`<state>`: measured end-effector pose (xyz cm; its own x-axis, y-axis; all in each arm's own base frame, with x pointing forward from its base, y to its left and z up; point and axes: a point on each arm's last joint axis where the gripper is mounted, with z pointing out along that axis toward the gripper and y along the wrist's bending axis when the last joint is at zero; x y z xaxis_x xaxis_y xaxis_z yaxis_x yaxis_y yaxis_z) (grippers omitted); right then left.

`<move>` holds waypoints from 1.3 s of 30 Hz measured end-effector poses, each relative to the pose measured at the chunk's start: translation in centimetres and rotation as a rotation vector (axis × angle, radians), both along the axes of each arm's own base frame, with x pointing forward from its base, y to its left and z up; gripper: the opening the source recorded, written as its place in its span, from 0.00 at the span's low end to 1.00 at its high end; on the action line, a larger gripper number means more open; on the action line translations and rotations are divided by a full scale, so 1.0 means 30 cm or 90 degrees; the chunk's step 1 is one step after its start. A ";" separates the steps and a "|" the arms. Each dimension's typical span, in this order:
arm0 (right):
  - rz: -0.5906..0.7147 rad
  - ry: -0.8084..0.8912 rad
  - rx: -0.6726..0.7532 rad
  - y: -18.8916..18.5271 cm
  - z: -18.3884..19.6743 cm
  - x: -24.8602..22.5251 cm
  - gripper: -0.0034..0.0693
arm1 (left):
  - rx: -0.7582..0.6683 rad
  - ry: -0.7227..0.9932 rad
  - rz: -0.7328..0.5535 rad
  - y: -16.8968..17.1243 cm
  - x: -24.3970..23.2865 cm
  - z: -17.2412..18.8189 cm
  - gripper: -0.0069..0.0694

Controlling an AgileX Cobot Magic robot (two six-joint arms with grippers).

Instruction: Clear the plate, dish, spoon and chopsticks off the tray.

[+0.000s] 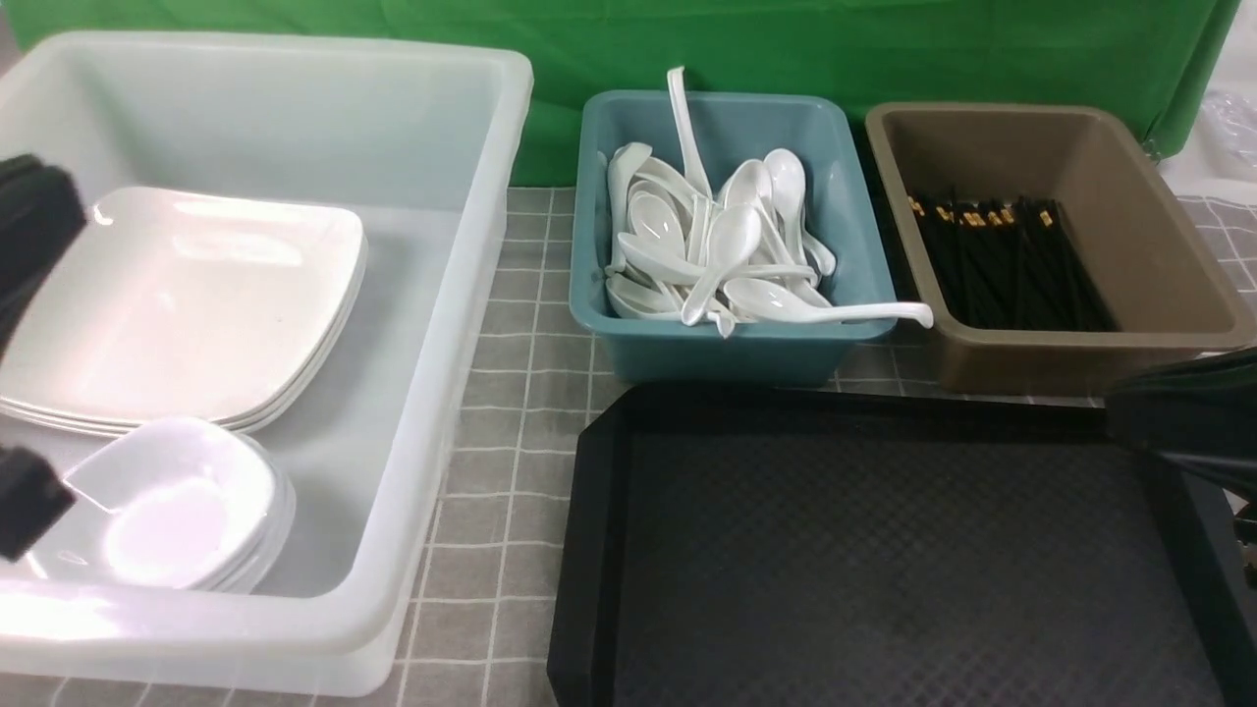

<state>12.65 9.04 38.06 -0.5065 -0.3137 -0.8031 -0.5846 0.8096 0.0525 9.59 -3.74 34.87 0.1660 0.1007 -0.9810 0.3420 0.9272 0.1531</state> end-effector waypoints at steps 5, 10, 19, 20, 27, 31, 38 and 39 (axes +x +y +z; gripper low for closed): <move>0.000 -0.001 0.002 0.000 0.001 0.000 0.12 | -0.003 -0.007 0.009 0.008 -0.009 -0.043 0.10; 0.005 -0.002 0.000 0.003 0.001 -0.002 0.14 | 0.006 0.006 0.009 0.006 -0.005 -0.068 0.10; 0.009 -0.041 0.049 0.009 0.031 -0.022 0.17 | 0.010 0.007 0.009 0.006 -0.005 -0.072 0.10; -0.006 -0.054 0.056 -0.009 0.040 -0.027 0.16 | 0.010 0.007 0.009 0.006 -0.005 -0.072 0.10; -0.186 -0.181 0.077 -0.176 -0.133 -0.071 0.07 | 0.011 0.008 0.008 0.006 -0.005 -0.073 0.10; -0.282 -0.219 0.068 -0.244 -0.363 -0.128 0.07 | 0.011 0.008 0.008 0.006 -0.005 -0.073 0.10; -0.381 -0.260 0.060 -0.292 -0.642 -0.228 0.07 | 0.012 0.009 0.008 0.005 -0.005 -0.073 0.10; -0.382 -0.250 0.051 -0.293 -0.656 -0.236 0.07 | 0.013 0.011 0.007 0.005 -0.005 -0.074 0.10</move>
<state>5.56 0.24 18.38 -0.2429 -0.0041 -0.9700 -0.0277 0.9996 0.0027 9.45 -3.59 32.65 0.1484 0.1222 -0.9813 0.3339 0.9279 0.1661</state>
